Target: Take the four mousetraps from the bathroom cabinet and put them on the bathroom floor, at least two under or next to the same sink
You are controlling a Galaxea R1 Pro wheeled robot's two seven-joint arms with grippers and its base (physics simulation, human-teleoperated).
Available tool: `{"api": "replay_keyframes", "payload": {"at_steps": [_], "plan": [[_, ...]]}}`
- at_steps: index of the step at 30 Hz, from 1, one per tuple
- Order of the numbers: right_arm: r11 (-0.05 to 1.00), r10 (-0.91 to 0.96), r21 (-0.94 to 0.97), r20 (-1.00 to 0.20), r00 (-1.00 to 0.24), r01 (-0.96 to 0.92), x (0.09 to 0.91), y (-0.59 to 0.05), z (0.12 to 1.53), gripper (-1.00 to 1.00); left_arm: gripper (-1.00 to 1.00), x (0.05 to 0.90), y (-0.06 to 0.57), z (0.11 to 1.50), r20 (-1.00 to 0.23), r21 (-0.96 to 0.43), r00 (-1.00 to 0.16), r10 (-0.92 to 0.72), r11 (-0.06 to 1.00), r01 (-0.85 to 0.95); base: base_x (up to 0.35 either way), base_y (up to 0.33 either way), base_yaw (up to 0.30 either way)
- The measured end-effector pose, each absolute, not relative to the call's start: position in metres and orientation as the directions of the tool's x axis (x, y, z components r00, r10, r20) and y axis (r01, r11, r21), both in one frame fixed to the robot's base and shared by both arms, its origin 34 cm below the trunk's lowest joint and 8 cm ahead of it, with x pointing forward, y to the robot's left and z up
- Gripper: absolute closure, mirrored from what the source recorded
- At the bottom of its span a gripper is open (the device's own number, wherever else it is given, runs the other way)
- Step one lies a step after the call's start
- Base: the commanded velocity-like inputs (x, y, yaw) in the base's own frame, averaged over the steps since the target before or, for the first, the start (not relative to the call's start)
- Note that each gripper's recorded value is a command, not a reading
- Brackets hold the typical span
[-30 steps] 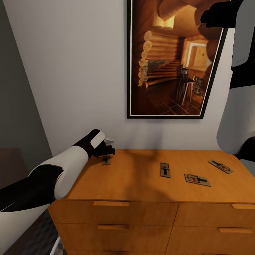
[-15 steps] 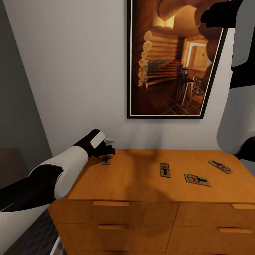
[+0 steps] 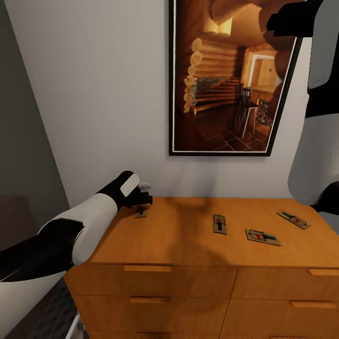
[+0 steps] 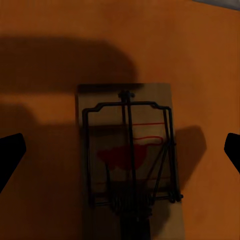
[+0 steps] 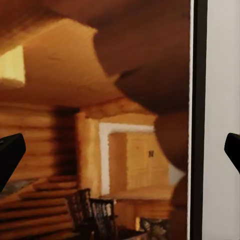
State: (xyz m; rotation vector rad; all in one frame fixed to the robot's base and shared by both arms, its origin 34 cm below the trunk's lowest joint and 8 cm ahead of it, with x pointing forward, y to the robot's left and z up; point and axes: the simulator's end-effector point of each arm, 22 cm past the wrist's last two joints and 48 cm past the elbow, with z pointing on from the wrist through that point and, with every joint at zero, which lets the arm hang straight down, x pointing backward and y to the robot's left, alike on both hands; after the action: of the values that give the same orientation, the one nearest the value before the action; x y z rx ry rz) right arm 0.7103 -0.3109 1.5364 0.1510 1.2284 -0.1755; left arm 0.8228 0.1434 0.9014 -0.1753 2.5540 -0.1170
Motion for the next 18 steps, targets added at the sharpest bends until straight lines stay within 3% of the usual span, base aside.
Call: {"api": "replay_keyframes", "payload": {"at_steps": [18], "plan": [[0.976, -0.064, 0.008, -0.944, 0.324, 0.216, 0.7107, -0.3073, 1.5364, -1.0, -1.0, 0.8232, 0.1428, 0.9017, -0.541, -0.126, -0.827, -0.155, 0.987, -0.102, 0.0, 0.0, 0.0]]}}
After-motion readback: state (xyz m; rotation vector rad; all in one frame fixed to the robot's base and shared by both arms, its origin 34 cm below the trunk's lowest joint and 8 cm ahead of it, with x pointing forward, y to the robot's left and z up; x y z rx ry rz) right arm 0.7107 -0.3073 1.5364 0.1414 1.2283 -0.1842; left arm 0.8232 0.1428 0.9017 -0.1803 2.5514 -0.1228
